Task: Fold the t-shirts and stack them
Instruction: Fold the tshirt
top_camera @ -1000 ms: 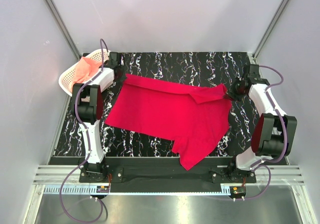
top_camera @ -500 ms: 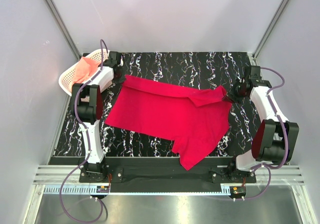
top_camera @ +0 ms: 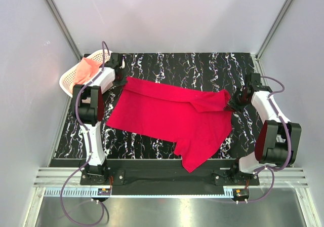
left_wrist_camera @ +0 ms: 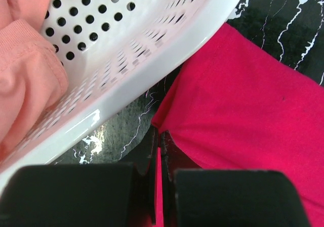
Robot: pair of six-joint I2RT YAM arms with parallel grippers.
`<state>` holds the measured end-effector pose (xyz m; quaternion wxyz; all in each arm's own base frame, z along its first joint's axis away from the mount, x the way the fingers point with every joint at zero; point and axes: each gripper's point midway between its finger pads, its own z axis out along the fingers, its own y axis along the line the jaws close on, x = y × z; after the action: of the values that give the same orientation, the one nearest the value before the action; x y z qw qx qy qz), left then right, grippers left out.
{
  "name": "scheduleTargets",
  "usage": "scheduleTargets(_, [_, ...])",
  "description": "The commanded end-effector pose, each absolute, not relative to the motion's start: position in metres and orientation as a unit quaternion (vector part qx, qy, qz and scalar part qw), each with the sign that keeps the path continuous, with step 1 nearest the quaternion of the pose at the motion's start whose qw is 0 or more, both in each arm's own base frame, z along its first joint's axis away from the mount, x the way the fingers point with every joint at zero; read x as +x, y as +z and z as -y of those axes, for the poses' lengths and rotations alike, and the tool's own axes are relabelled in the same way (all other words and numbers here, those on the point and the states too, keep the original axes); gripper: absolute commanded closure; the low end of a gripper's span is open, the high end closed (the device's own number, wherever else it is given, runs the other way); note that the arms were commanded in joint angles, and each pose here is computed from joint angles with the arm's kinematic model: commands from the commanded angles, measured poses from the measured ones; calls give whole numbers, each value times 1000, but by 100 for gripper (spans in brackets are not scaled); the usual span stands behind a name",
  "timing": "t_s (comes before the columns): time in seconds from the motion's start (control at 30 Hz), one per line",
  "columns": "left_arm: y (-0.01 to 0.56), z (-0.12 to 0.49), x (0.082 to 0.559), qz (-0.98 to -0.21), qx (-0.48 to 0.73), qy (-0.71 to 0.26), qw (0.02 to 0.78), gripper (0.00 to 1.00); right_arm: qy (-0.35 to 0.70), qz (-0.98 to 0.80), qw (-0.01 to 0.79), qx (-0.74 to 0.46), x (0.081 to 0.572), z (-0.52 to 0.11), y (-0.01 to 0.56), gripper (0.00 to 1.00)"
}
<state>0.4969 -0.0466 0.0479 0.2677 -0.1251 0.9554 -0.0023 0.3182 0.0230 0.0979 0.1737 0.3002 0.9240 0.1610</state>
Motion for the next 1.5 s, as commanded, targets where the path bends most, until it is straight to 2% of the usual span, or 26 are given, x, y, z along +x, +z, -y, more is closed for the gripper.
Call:
scheduleTargets(0.0, [41, 41, 494, -958, -121, 4, 258, 100, 162, -927, 179, 288, 317, -25, 98, 100])
scheduleTargets(0.27, [38, 40, 483, -960, -124, 6, 251, 100, 141, -933, 193, 271, 317, -17, 106, 100])
scheduleTargets(0.43, [26, 40, 476, -967, -128, 13, 220, 100, 138, -937, 179, 266, 315, -17, 97, 100])
scheduleTargets(0.8, [24, 31, 474, -965, -137, 36, 220, 100, 137, -940, 163, 266, 305, -19, 81, 100])
scheduleTargets(0.9, [26, 28, 471, -965, -139, 45, 216, 86, 138, -941, 160, 266, 303, -19, 76, 100])
scheduleTargets(1.03, [48, 31, 468, -961, -139, 51, 234, 61, 137, -941, 144, 276, 299, -20, 66, 99])
scheduleTargets(1.17, [77, 56, 461, -958, -124, 32, 257, 55, 137, -940, 129, 283, 298, -22, 52, 99])
scheduleTargets(1.4, [99, 122, 472, -951, -95, -59, 287, 54, 150, -937, 114, 295, 305, -26, 50, 99])
scheduleTargets(1.47, [88, 128, 481, -954, -96, -65, 276, 54, 162, -933, 106, 305, 305, -31, 48, 99])
